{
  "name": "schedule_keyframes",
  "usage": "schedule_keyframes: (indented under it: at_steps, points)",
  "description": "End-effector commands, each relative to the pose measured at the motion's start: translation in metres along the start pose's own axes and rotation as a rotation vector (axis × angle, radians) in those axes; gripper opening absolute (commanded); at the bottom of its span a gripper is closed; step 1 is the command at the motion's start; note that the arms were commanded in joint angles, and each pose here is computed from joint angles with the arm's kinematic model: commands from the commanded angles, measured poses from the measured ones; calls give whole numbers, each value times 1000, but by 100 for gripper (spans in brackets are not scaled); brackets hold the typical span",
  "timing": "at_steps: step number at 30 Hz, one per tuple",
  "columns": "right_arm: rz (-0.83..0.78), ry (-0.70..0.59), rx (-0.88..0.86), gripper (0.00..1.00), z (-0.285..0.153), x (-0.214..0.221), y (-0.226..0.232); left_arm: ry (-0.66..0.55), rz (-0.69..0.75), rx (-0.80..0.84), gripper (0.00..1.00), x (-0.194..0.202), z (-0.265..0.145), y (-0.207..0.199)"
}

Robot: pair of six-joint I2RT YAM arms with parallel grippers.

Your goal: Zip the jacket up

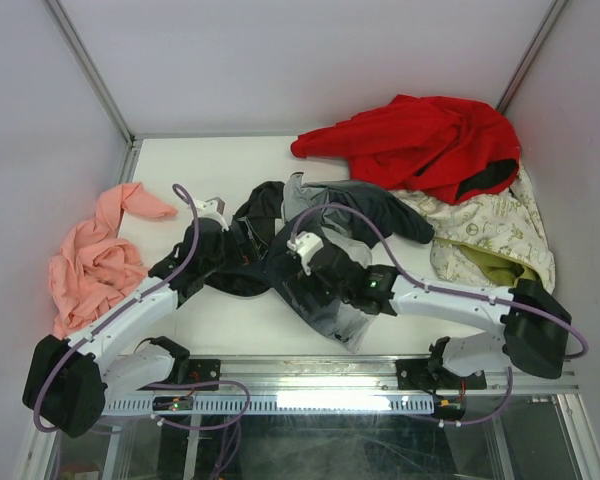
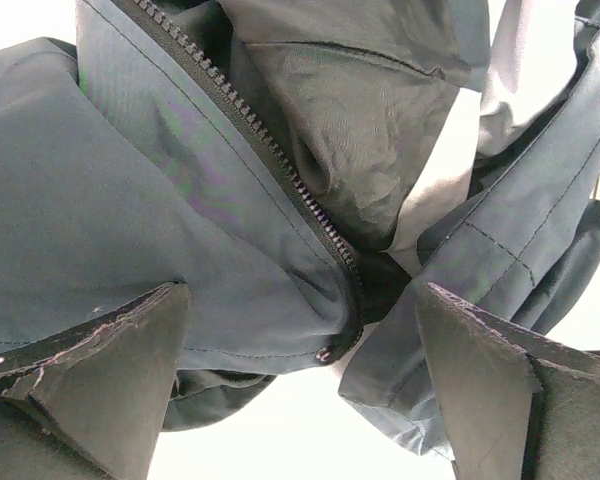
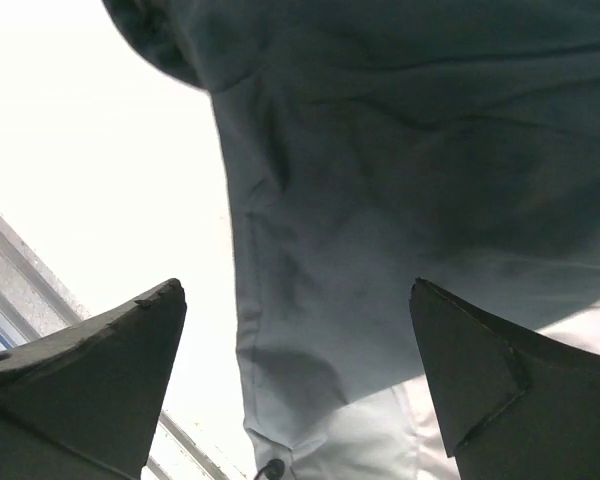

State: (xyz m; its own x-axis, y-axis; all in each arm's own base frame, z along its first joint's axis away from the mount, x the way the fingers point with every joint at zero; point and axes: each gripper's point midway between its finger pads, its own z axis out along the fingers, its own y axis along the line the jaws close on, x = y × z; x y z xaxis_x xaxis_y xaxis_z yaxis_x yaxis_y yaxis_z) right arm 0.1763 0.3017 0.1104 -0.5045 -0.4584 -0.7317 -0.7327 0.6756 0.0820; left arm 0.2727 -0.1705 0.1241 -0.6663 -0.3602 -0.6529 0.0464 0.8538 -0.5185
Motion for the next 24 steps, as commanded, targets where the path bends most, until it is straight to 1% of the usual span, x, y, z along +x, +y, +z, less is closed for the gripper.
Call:
schedule_keyframes:
  at_steps: [1,3,7,11,14,15,16,21,24]
  points:
    - [6,-51,46,98,20,-5,13,-45,7,77,99,-17,1,-22]
    - [0,-8,78,99,34,10,11,-43,5,75,99,-15,2,-21]
    - [15,54,194,99,55,32,-6,-34,1,68,99,-10,4,-17]
    - [7,56,263,93,59,35,-18,-29,-5,59,99,-6,4,-12]
    - [2,28,333,78,55,30,-31,-31,-14,58,99,-3,3,-10]
    - [3,18,349,71,54,27,-35,-33,-17,60,99,-3,3,-10]
    - [8,11,360,61,52,24,-39,-34,-19,64,99,-3,2,-11]
    - [29,-66,413,1,24,-10,-62,-50,-16,73,99,-8,-4,-14]
    - [76,-145,441,0,-3,-39,-81,-67,-11,73,99,-11,-8,-14]
